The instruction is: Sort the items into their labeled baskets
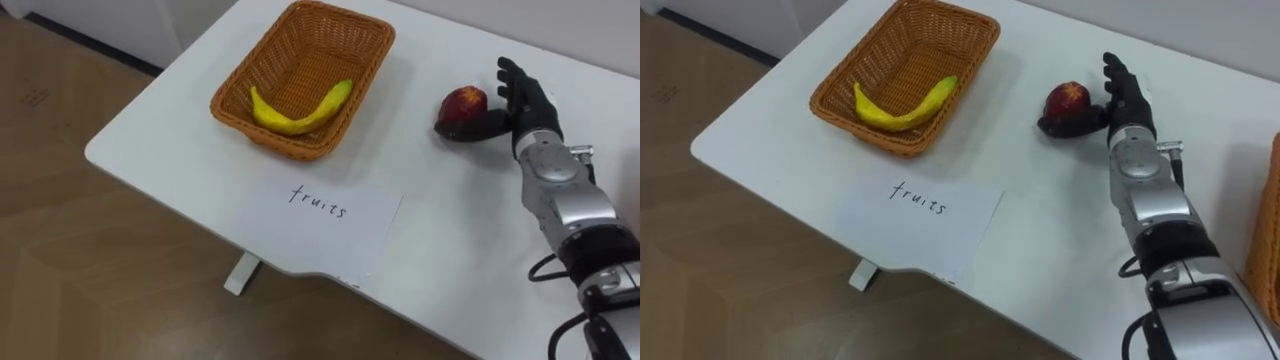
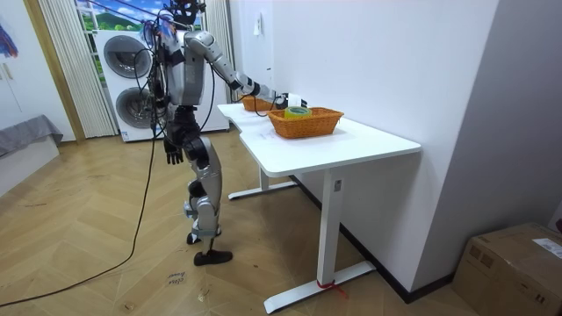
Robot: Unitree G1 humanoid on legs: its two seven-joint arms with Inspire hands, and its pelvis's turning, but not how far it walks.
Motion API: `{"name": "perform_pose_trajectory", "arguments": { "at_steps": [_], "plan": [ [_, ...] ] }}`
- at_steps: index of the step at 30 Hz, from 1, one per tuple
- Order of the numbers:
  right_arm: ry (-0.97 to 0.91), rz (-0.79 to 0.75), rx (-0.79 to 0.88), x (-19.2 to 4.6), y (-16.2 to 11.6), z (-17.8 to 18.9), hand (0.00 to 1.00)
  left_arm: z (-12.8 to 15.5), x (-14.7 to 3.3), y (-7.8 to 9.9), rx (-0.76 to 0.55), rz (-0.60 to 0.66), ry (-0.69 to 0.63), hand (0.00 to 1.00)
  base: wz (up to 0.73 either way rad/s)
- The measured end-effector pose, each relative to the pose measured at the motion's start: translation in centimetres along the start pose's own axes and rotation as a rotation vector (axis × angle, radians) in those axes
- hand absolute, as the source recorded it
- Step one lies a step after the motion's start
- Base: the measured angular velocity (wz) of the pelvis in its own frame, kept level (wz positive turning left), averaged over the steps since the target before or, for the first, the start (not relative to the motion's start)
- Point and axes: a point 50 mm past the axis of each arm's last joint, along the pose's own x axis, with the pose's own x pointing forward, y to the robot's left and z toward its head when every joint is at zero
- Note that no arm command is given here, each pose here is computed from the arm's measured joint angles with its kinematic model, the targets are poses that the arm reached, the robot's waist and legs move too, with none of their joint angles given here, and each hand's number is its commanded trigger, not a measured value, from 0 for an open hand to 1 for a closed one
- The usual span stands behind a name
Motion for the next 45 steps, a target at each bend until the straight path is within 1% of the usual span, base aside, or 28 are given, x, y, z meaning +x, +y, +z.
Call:
{"name": "perform_pose_trajectory", "arguments": {
  "at_steps": [13, 16, 23, 33, 34, 35, 40, 45],
  "plan": [
    [-0.001, 0.001, 0.000, 0.0, 0.0, 0.0, 0.00, -0.2, 0.0, 0.0, -0.002, -0.001, 0.004, 0.00, 0.00],
    [-0.007, -0.001, -0.029, 0.0, 0.0, 0.1, 0.00, -0.1, 0.0, 0.0, -0.001, 0.006, -0.002, 0.00, 0.00],
    [-0.035, -0.016, -0.177, 0.0, 0.3, 0.2, 0.00, 0.1, -0.1, 0.1, -0.001, 0.006, -0.020, 0.00, -0.03],
    [-0.004, -0.033, -0.196, 0.2, 0.1, 0.0, 0.00, 0.1, -0.1, -0.1, 0.008, -0.011, -0.018, 0.00, 0.02],
    [-0.002, -0.033, -0.198, 0.2, 0.1, 0.0, 0.55, 0.1, -0.1, -0.2, 0.001, -0.017, -0.014, 0.00, 0.00],
    [-0.002, -0.032, -0.206, 0.2, 0.1, -0.1, 1.00, 0.0, -0.1, -0.2, -0.010, -0.021, -0.011, 0.00, 0.00],
    [-0.010, -0.047, -0.252, 0.3, -0.1, 0.0, 1.00, 0.0, -0.1, -0.3, -0.026, -0.035, -0.010, 0.00, 0.00],
    [-0.031, -0.108, -0.337, 0.3, -1.6, 0.3, 1.00, 0.2, -0.1, -0.3, -0.029, -0.034, -0.014, 0.00, -0.01]
  ]
}}
